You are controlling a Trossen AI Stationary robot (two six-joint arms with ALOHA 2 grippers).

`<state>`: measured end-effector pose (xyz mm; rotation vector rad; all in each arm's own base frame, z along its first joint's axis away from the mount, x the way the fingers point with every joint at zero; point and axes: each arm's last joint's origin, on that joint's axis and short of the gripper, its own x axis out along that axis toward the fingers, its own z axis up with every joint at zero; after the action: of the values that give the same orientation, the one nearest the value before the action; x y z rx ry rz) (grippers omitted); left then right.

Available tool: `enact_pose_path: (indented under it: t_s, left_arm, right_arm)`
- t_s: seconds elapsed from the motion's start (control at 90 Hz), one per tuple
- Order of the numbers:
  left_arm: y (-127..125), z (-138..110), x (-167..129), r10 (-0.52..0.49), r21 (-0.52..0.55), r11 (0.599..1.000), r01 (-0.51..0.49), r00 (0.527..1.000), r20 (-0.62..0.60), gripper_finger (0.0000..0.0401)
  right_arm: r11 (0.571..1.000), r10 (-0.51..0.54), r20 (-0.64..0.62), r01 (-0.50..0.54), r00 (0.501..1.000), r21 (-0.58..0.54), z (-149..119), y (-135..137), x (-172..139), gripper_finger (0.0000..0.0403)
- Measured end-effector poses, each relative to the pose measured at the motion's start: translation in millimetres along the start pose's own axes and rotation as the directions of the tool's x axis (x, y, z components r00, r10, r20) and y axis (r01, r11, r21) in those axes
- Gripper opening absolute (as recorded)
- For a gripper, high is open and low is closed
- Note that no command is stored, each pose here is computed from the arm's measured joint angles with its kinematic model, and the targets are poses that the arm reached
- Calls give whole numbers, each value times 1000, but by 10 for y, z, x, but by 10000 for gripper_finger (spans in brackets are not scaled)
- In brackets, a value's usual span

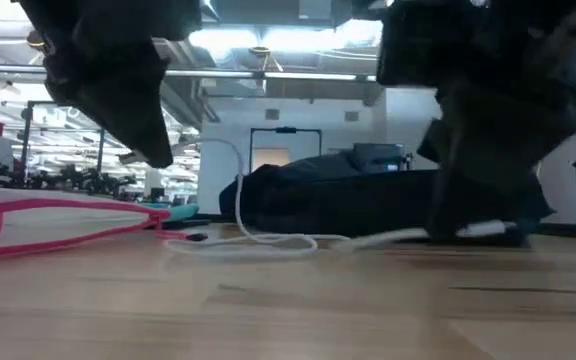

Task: Unpack backpack
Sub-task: Put the white charger cable into the transparent zip bag

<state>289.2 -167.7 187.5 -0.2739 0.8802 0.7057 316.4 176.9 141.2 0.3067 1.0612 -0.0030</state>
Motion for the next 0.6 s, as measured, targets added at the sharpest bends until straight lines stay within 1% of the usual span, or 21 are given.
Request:
enact_pose_path:
  t_s: [0.067,0.167,0.233,0.356,0.444,0.556,0.6]
  left_arm:
    - [-3,14,10,-4,-7,1000,4,1000,0,45]
    - [11,38,33,1,-62,998,-2,1000,-10,45]
    - [21,56,49,6,-91,996,-7,1000,-18,45]
    - [30,74,66,10,-97,995,-12,1000,-21,45]
    - [31,76,68,10,-98,995,-12,1000,-21,45]
    - [30,71,64,10,-96,995,-12,1000,-21,45]
    - [26,64,58,8,-95,995,-10,1000,-21,45]
  right_arm:
    - [999,53,33,-53,998,11,44,37,-1,0]
    - [978,208,96,-210,973,10,180,134,-30,0]
    - [956,293,123,-292,948,-27,229,192,-54,0]
    - [921,390,180,-378,903,-98,303,261,-91,0]
    - [917,398,200,-382,895,-116,335,256,-100,0]
    - [930,366,238,-350,899,-109,369,226,-98,0]
    - [941,339,270,-329,901,-82,398,203,-98,0]
